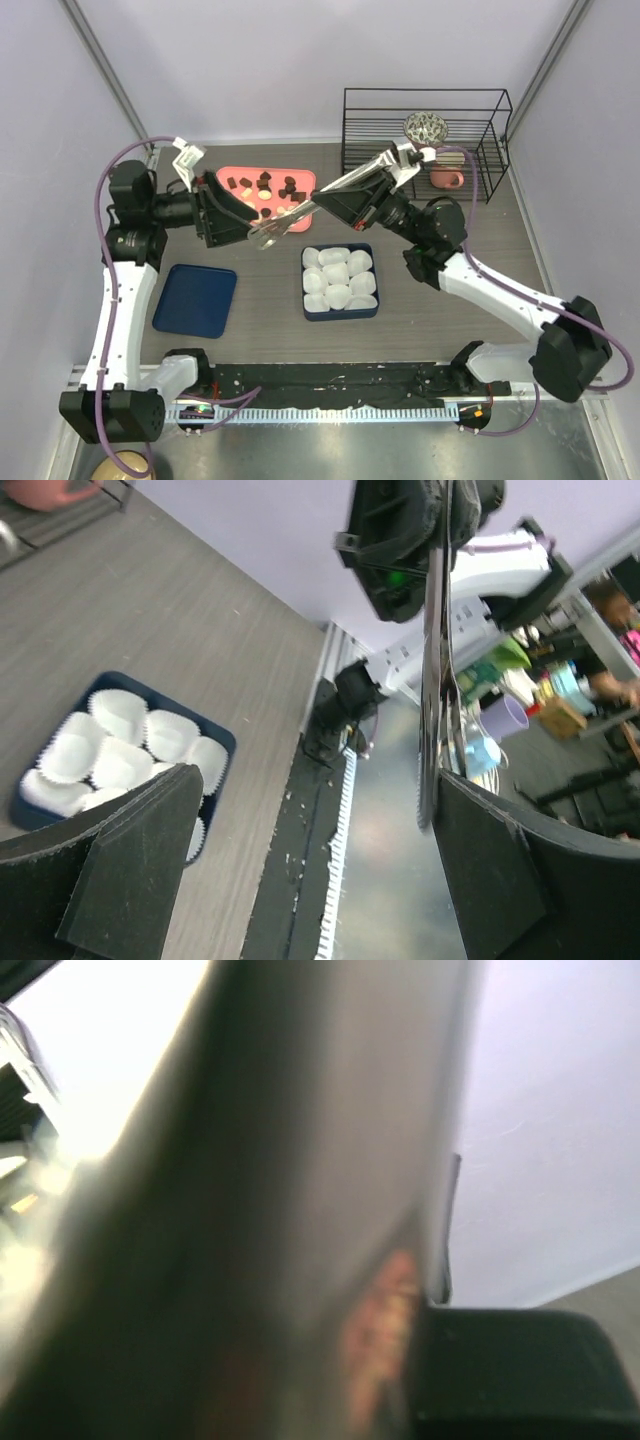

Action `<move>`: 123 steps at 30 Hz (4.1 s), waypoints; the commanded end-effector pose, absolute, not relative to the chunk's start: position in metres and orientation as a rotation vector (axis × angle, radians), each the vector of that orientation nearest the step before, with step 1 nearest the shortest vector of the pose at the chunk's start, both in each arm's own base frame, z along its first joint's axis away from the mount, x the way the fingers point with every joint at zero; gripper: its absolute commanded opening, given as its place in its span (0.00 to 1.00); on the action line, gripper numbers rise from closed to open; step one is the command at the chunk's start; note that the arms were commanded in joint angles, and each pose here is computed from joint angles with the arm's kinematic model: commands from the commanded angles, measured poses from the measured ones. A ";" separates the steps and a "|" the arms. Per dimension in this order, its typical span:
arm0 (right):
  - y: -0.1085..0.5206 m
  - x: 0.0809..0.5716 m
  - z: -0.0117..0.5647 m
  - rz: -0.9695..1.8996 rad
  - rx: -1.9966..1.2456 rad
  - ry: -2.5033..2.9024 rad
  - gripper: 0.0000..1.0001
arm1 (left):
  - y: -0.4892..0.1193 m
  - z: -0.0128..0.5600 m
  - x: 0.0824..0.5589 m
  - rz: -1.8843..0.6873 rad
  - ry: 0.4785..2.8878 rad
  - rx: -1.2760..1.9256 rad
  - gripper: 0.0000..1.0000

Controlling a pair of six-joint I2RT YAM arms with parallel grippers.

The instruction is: Pack the chocolate

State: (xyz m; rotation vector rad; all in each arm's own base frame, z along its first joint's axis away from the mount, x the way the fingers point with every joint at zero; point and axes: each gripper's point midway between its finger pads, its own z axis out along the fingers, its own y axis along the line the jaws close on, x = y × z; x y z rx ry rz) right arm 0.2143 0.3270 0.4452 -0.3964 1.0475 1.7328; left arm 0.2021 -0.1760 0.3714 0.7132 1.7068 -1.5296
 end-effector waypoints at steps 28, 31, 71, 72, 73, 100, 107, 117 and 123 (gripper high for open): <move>0.273 0.283 0.402 0.887 -0.564 1.335 0.01 | -0.087 0.249 0.378 -0.475 2.164 0.324 0.96; 0.272 0.289 0.392 0.852 -0.564 1.360 0.01 | -0.067 0.244 0.395 -0.291 2.189 0.253 0.87; 0.263 0.301 0.341 0.747 -0.561 1.481 0.01 | 0.046 0.056 0.469 -0.145 2.526 -0.041 0.42; 0.263 0.301 0.341 0.748 -0.562 1.479 0.01 | 0.046 0.055 0.469 -0.141 2.528 -0.043 0.42; 0.263 0.301 0.342 0.750 -0.560 1.478 0.01 | 0.045 0.051 0.469 -0.144 2.535 -0.040 0.42; 0.253 0.302 0.338 0.696 -0.545 1.518 0.01 | 0.006 0.010 0.417 -0.036 2.704 0.277 0.02; 0.250 0.306 0.322 0.668 -0.539 1.548 0.01 | -0.016 0.007 0.381 -0.076 2.748 0.354 0.00; 0.249 0.310 0.307 0.645 -0.535 1.578 0.01 | -0.035 0.014 0.329 -0.167 2.817 0.370 0.01; 0.249 0.314 0.292 0.626 -0.542 1.603 0.01 | -0.050 0.016 0.305 -0.261 2.875 0.391 0.08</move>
